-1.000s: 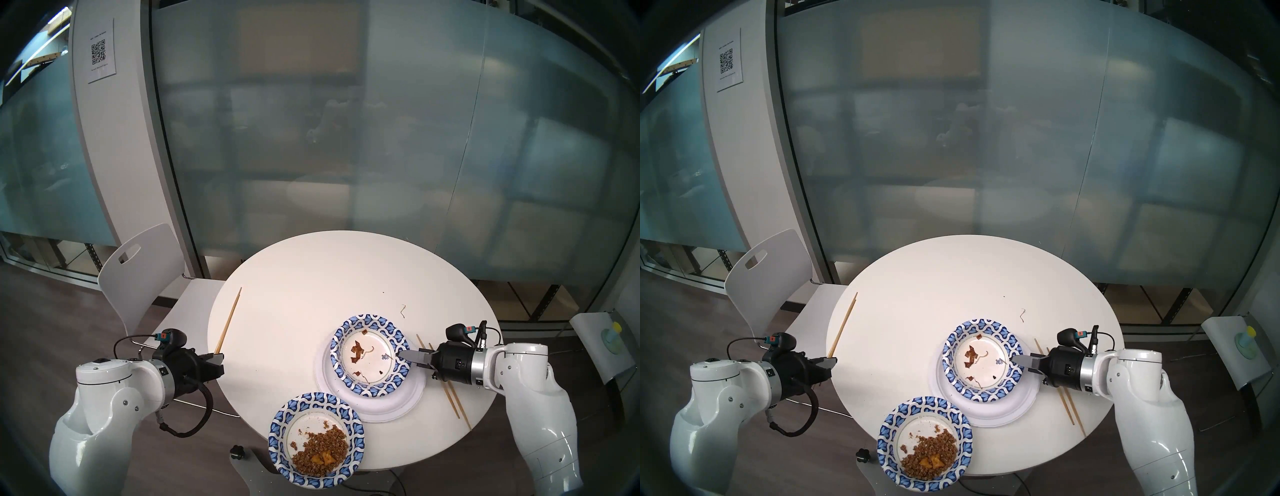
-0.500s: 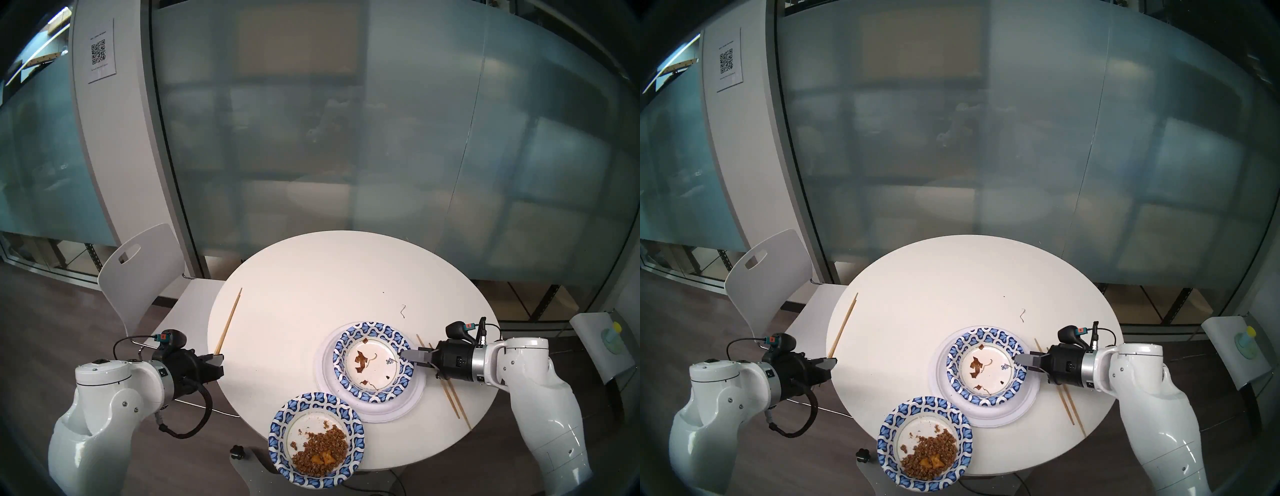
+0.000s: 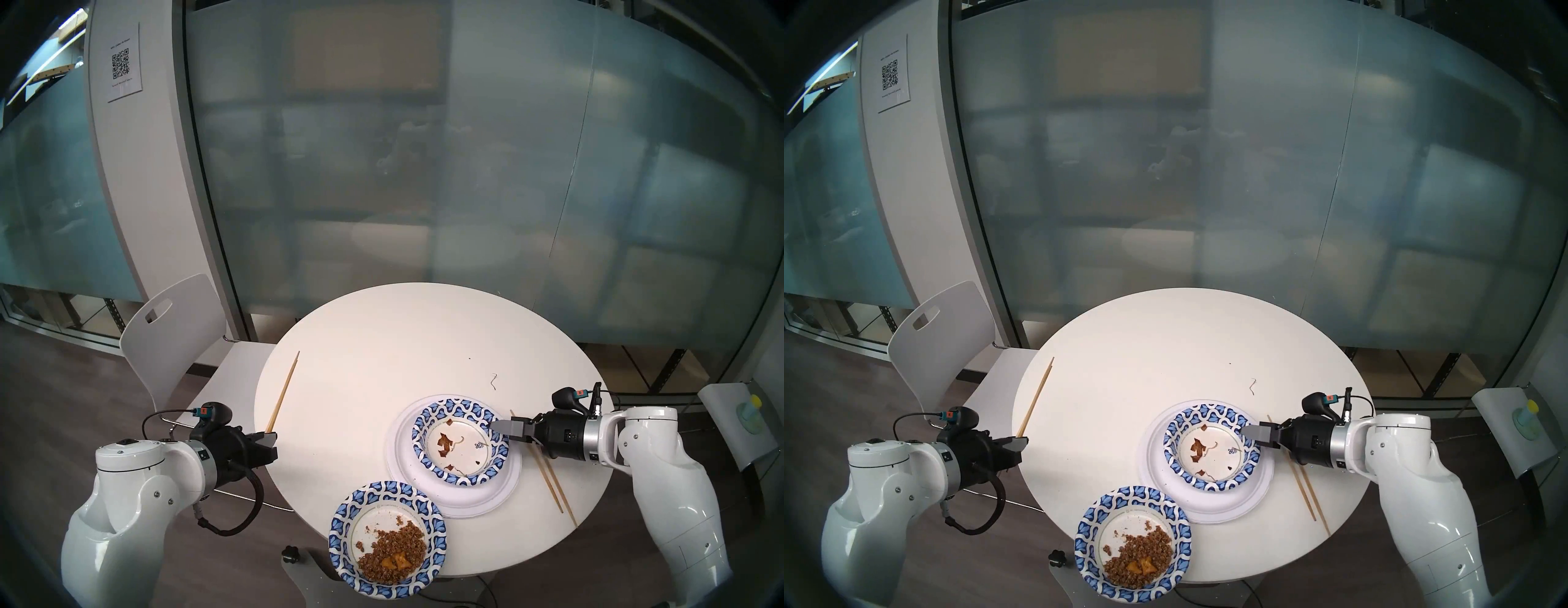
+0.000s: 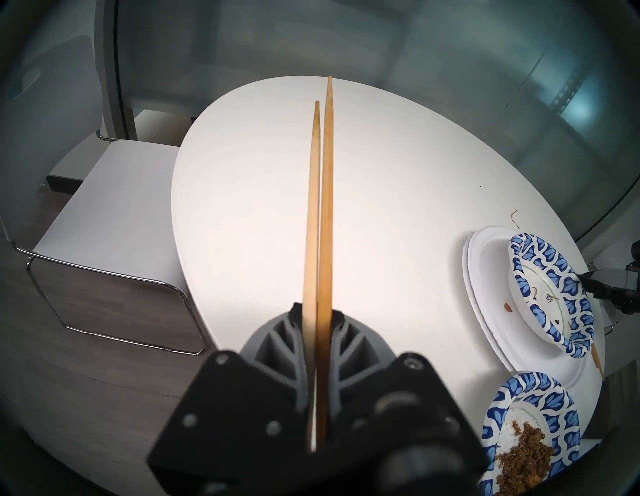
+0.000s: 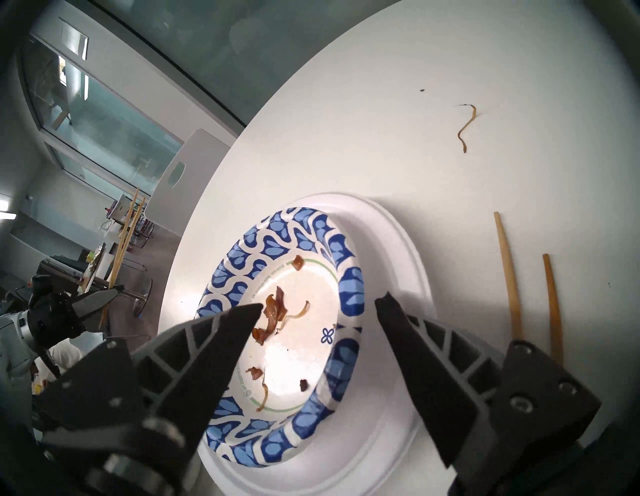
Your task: Stack the plates into one stack
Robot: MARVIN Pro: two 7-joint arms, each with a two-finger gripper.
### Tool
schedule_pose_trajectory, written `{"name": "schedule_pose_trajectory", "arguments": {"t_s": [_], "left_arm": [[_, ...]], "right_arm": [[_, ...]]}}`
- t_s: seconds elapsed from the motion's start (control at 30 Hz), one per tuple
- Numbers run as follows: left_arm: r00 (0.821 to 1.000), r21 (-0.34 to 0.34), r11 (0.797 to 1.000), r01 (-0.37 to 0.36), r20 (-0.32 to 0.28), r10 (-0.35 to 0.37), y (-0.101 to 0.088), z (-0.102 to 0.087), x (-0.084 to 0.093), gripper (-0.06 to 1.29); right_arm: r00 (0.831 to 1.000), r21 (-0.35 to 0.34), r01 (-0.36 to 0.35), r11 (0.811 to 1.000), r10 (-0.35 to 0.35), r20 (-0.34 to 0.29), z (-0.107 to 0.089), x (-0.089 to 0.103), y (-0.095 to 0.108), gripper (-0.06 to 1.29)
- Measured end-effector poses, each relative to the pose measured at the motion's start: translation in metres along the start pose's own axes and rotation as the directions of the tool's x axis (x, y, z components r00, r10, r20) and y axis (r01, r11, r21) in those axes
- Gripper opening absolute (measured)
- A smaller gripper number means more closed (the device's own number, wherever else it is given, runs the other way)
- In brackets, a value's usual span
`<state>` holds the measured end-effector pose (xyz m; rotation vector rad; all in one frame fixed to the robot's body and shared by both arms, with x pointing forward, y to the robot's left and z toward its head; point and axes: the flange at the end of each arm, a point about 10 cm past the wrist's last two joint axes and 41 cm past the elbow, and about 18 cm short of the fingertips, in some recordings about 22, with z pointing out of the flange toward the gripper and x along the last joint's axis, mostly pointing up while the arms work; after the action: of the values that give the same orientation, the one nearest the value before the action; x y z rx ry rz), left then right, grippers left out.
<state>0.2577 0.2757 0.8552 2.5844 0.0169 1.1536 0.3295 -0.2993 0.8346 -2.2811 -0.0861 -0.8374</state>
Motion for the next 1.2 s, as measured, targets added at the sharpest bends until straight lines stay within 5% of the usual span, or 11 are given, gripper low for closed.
{"name": "schedule_pose_trajectory", "arguments": {"t_s": [0.27, 0.63, 1.2], "left_arm": [[1.0, 0.002, 1.0, -0.004, 0.0, 0.004, 0.002, 0.001, 0.0, 0.07], [1.0, -0.001, 1.0, -0.011, -0.001, 0.011, 0.005, 0.003, 0.001, 0.07], [0.999, -0.023, 0.999, -0.047, 0.012, 0.047, 0.021, 0.007, -0.003, 0.07]], "right_arm": [[1.0, -0.008, 0.017, 1.0, -0.018, -0.02, -0.01, 0.009, -0.005, 1.0], [0.995, -0.047, 0.074, 0.996, -0.076, -0.057, -0.035, 0.01, -0.018, 1.01], [0.961, -0.084, 0.17, 0.982, -0.184, -0.206, -0.075, -0.005, -0.056, 1.08]]}}
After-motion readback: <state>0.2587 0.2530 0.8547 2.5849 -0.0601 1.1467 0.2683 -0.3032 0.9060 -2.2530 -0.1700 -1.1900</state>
